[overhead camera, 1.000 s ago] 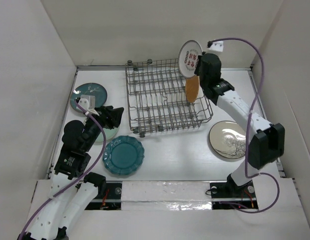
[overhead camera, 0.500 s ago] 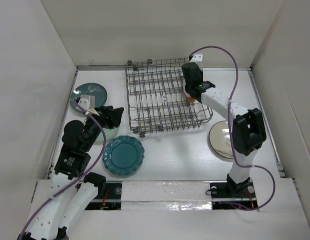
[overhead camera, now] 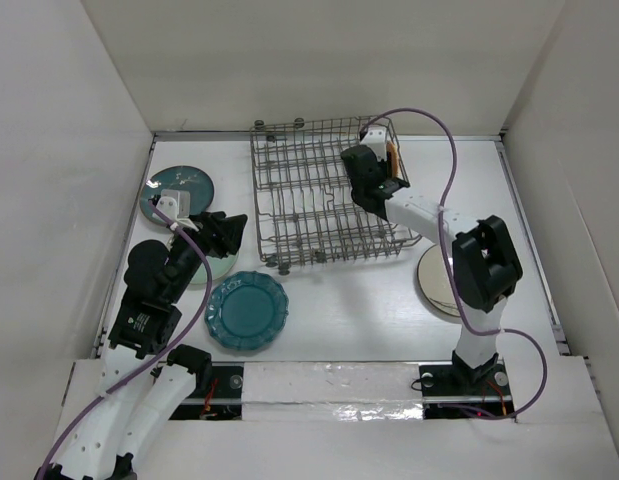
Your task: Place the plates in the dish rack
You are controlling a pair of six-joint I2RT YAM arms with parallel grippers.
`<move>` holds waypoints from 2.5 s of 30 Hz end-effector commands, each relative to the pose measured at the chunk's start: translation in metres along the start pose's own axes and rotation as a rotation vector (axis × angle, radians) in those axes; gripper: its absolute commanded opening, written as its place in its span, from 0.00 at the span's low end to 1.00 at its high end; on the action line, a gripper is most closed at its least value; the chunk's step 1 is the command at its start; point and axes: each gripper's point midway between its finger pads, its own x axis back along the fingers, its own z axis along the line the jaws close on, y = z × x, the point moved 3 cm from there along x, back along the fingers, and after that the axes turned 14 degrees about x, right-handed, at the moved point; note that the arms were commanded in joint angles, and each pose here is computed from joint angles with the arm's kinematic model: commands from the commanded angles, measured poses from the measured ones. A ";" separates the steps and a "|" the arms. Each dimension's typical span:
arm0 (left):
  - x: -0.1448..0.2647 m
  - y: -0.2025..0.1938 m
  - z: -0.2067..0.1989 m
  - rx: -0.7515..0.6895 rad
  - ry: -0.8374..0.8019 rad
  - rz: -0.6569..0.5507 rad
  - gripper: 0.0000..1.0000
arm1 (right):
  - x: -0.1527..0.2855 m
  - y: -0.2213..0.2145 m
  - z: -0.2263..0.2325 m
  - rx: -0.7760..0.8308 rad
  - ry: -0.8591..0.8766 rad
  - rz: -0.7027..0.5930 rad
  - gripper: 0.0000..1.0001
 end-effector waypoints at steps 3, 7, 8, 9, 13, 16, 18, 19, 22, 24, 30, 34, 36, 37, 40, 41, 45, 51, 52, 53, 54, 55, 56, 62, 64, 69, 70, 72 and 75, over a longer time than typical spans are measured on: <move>-0.001 0.003 -0.003 -0.003 -0.020 -0.022 0.51 | 0.019 0.021 -0.023 -0.121 0.016 -0.061 0.64; 0.000 0.004 -0.005 -0.002 -0.025 -0.022 0.51 | 0.043 0.034 -0.050 -0.227 0.107 -0.125 0.77; 0.000 0.003 -0.005 -0.002 -0.027 -0.021 0.51 | 0.061 0.045 -0.065 -0.290 0.128 -0.175 0.81; 0.000 0.004 -0.005 -0.001 -0.029 -0.025 0.51 | 0.065 0.044 -0.074 -0.319 0.135 -0.184 0.81; 0.001 0.004 -0.008 0.000 -0.044 -0.022 0.51 | 0.085 -0.012 -0.088 -0.408 0.167 -0.127 0.22; 0.003 0.006 -0.010 -0.001 -0.053 -0.029 0.51 | 0.097 -0.054 -0.105 -0.507 0.152 -0.060 0.00; 0.004 0.007 -0.011 0.000 -0.060 -0.033 0.51 | 0.100 -0.101 -0.115 -0.542 0.110 0.032 0.00; 0.005 0.007 -0.012 0.000 -0.063 -0.033 0.51 | 0.102 -0.116 -0.116 -0.553 0.111 0.059 0.00; 0.006 0.008 -0.013 0.000 -0.071 -0.036 0.51 | 0.100 -0.166 -0.130 -0.640 0.081 0.154 0.00; 0.007 0.008 -0.014 0.000 -0.075 -0.041 0.51 | 0.093 -0.193 -0.134 -0.689 0.078 0.192 0.01; 0.009 0.010 -0.016 0.000 -0.085 -0.050 0.51 | 0.051 -0.223 -0.153 -0.802 0.087 0.259 0.04; 0.008 0.009 -0.015 0.000 -0.083 -0.045 0.51 | 0.017 -0.211 -0.146 -0.853 0.172 0.267 0.04; 0.008 0.008 -0.014 0.001 -0.076 -0.042 0.51 | 0.004 -0.217 -0.133 -0.882 0.215 0.313 0.04; 0.007 0.008 -0.013 0.000 -0.072 -0.043 0.51 | -0.001 -0.216 -0.129 -0.901 0.230 0.316 0.04; 0.006 0.007 -0.012 -0.001 -0.063 -0.038 0.51 | -0.022 -0.209 -0.130 -0.963 0.197 0.294 0.04; 0.005 0.008 -0.012 -0.001 -0.062 -0.039 0.51 | -0.029 -0.207 -0.135 -0.986 0.168 0.283 0.04; 0.004 0.007 -0.010 -0.003 -0.051 -0.036 0.51 | -0.063 -0.194 -0.158 -1.023 0.069 0.217 0.04; 0.002 0.006 -0.006 -0.003 -0.032 -0.034 0.51 | -0.087 -0.176 -0.172 -1.091 0.072 0.135 0.04; 0.002 0.006 -0.007 -0.005 -0.035 -0.034 0.51 | -0.092 -0.160 -0.178 -1.087 0.083 0.092 0.04; 0.001 0.006 -0.007 -0.005 -0.038 -0.032 0.51 | -0.096 -0.153 -0.182 -1.075 0.080 0.077 0.05; 0.000 0.005 -0.007 -0.004 -0.037 -0.027 0.51 | -0.101 -0.153 -0.183 -1.068 0.066 0.091 0.05; 0.000 0.005 -0.007 -0.004 -0.038 -0.026 0.51 | -0.104 -0.147 -0.188 -1.065 0.056 0.076 0.05; 0.000 0.005 -0.006 -0.004 -0.035 -0.025 0.51 | -0.109 -0.132 -0.196 -1.059 0.050 0.037 0.05; 0.001 0.006 -0.006 -0.004 -0.032 -0.031 0.51 | -0.089 -0.116 -0.214 -1.054 0.055 -0.016 0.11; 0.002 0.006 -0.009 -0.004 -0.046 -0.028 0.51 | -0.059 -0.133 -0.219 -1.058 -0.009 -0.017 0.27; 0.005 0.007 -0.015 -0.002 -0.083 -0.028 0.51 | 0.000 -0.212 -0.226 -1.107 -0.139 0.088 0.64; 0.006 0.006 -0.016 -0.001 -0.088 -0.026 0.51 | 0.010 -0.234 -0.222 -1.111 -0.148 0.131 0.66; 0.008 0.008 -0.017 0.000 -0.091 -0.035 0.51 | 0.035 -0.244 -0.235 -1.110 -0.179 0.122 0.71; 0.010 0.009 -0.018 -0.001 -0.092 -0.042 0.51 | 0.063 -0.255 -0.233 -1.088 -0.177 0.125 0.84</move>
